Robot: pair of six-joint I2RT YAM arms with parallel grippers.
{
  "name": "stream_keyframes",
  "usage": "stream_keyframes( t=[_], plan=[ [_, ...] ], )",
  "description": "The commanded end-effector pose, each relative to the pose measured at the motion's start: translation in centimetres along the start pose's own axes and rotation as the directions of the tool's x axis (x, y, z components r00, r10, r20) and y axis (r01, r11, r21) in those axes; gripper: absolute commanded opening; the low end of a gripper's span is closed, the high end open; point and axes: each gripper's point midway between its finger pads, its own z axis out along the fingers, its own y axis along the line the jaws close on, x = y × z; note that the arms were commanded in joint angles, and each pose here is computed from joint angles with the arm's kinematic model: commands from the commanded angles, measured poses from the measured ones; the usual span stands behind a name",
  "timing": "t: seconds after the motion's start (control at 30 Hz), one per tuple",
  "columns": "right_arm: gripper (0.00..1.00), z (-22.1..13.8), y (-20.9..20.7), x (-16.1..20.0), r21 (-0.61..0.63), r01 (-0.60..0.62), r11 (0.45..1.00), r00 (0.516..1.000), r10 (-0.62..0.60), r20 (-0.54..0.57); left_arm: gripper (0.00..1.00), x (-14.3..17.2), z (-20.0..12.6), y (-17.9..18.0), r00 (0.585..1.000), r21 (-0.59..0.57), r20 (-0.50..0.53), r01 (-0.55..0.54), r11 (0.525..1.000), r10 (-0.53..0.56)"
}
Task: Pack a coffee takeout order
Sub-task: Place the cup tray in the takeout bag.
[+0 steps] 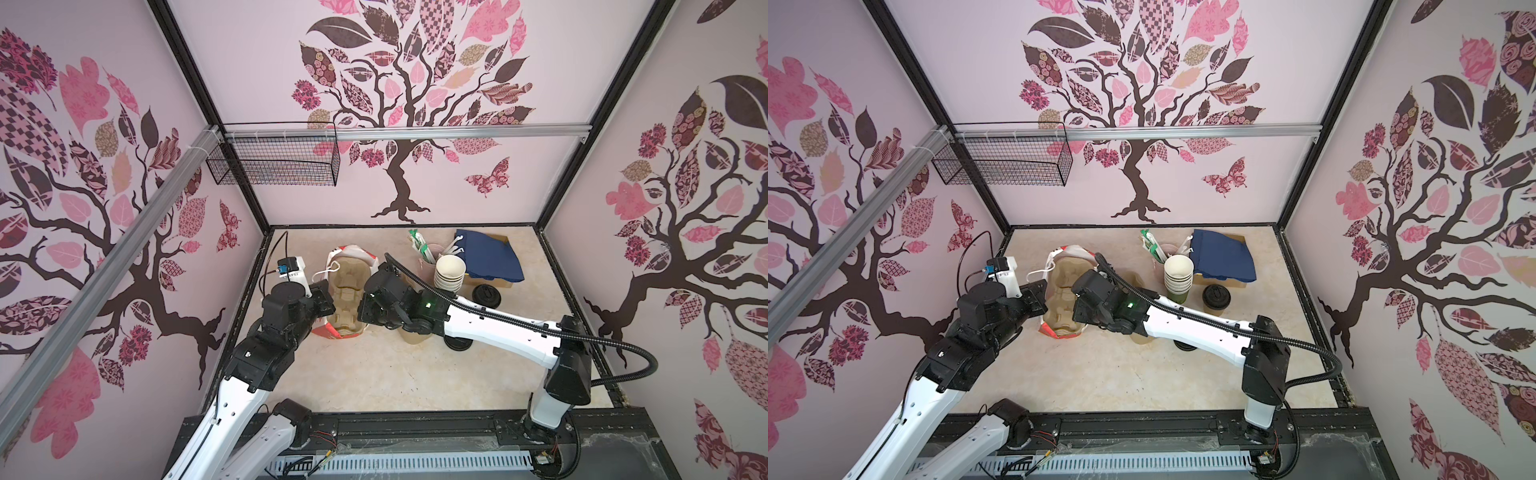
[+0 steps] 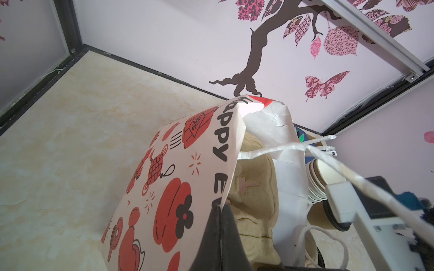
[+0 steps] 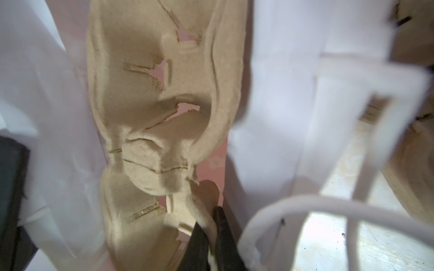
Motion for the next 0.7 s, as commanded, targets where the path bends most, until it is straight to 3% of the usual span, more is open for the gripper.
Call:
stream_keyframes(
  t=[0.0,0.3,0.53,0.67],
  plan=[
    [0.09,0.6,0.8,0.0,0.001,0.02,1.0,1.0,-0.02,-0.001,0.0,1.0,0.0,-0.6,0.999,0.046,-0.032,0.016,0.999,-0.014],
    [0.1,2.7,3.0,-1.6,-0.001,0.035,0.999,0.998,-0.035,0.047,0.0,2.0,-1.2,-1.4,0.985,0.117,-0.082,0.161,0.98,-0.152],
    [0.11,3.1,3.0,-2.0,0.005,0.02,1.0,0.997,-0.02,0.071,0.0,2.3,-1.5,-0.8,0.939,0.113,-0.067,0.343,0.932,-0.337],
    [0.11,3.1,1.6,-1.8,0.012,0.009,1.0,0.998,-0.01,0.058,0.0,1.7,-2.0,-0.6,0.939,0.107,-0.046,0.344,0.933,-0.341]
  ],
)
